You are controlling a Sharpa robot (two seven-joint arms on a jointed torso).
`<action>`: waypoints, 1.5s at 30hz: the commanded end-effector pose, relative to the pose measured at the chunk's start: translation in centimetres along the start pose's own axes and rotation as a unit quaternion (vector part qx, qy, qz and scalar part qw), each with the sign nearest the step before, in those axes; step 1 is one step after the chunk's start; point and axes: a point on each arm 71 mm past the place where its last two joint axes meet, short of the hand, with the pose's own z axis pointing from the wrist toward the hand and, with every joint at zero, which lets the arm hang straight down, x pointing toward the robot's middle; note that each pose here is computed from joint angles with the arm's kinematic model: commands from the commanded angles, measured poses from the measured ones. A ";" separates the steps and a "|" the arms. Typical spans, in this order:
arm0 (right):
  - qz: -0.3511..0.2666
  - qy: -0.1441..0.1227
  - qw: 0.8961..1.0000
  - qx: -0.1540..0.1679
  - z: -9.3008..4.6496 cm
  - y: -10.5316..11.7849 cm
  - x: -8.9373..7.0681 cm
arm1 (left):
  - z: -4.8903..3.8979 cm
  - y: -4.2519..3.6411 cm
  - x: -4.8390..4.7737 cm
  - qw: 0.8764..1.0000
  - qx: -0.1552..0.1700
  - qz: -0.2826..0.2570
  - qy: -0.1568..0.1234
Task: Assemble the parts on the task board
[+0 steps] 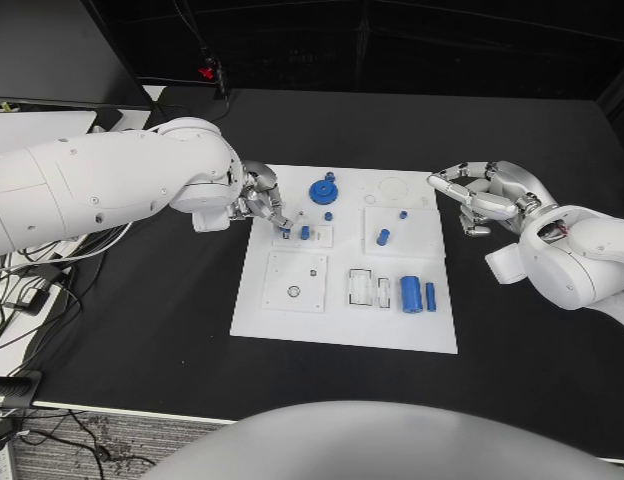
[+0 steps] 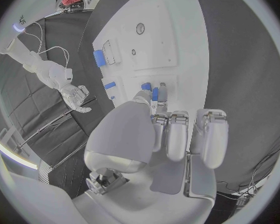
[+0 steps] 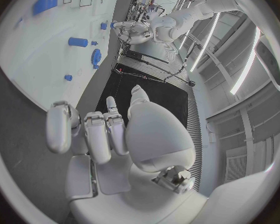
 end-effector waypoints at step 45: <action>-0.001 -0.001 1.000 -0.006 0.0 0.2 0.0 | 0.95 0.14 0.07 0.999 -0.009 0.033 0.005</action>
